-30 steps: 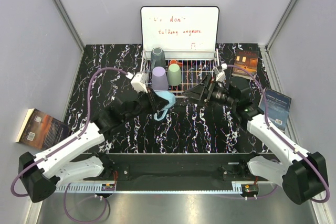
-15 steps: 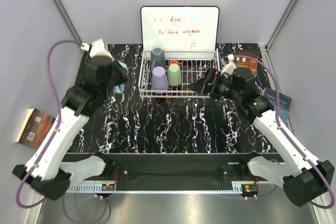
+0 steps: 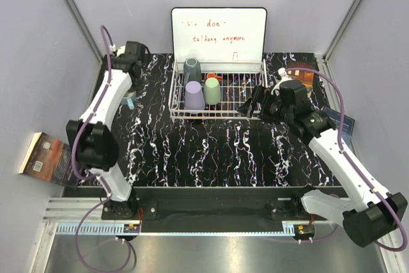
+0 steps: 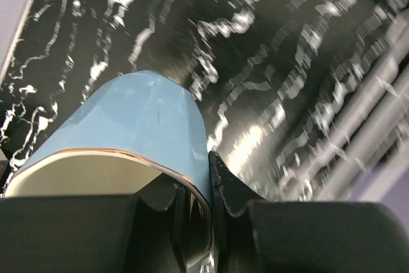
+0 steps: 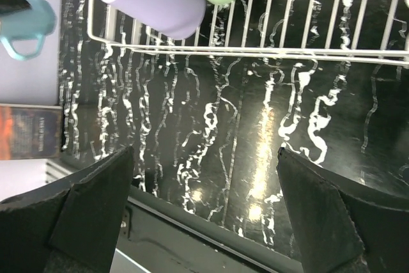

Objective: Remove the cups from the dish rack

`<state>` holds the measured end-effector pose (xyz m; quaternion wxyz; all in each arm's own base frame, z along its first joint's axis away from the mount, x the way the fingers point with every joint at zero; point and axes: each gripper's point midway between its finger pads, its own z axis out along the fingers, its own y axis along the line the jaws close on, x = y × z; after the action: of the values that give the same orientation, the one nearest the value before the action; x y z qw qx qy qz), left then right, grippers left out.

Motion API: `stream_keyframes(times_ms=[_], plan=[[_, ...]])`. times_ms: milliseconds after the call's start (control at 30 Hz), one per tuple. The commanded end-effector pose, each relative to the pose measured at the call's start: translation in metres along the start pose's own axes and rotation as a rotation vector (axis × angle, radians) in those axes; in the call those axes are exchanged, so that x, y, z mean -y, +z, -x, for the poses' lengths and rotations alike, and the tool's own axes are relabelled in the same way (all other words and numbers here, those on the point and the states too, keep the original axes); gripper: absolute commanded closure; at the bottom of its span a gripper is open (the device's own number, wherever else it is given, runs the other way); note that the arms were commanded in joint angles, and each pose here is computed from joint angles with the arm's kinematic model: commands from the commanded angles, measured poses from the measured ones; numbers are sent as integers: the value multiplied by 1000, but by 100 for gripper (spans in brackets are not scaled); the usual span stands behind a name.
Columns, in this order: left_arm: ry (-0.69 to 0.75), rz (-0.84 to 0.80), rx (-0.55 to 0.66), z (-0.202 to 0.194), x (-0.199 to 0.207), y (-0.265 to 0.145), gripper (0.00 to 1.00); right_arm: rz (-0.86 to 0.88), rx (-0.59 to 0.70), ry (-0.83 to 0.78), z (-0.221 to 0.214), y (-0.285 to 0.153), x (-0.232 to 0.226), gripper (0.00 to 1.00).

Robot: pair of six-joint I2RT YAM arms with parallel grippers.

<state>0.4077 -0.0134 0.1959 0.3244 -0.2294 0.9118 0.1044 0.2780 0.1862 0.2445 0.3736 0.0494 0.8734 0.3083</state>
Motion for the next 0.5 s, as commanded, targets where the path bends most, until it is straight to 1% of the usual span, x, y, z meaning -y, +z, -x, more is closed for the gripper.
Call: stream_keyframes(times_ms=[0, 33, 200, 233, 333, 467], plan=[[-98, -29, 97, 61, -3, 11, 100, -52, 41, -42, 11, -16, 5, 0], [-123, -30, 102, 71, -8, 16, 100, -56, 34, -41, 8, -16, 7, 0], [-133, -44, 23, 70, -4, 63, 100, -61, -4, -23, -6, -15, 13, 0], [-148, -28, -3, 69, -11, 80, 100, -54, -8, -19, -6, -14, 12, 0], [-166, -39, -48, 63, -8, 103, 100, -50, -21, -18, -8, -13, 11, 0], [-172, -42, -87, 55, -4, 122, 100, -73, -26, -33, -9, -15, 15, 0]])
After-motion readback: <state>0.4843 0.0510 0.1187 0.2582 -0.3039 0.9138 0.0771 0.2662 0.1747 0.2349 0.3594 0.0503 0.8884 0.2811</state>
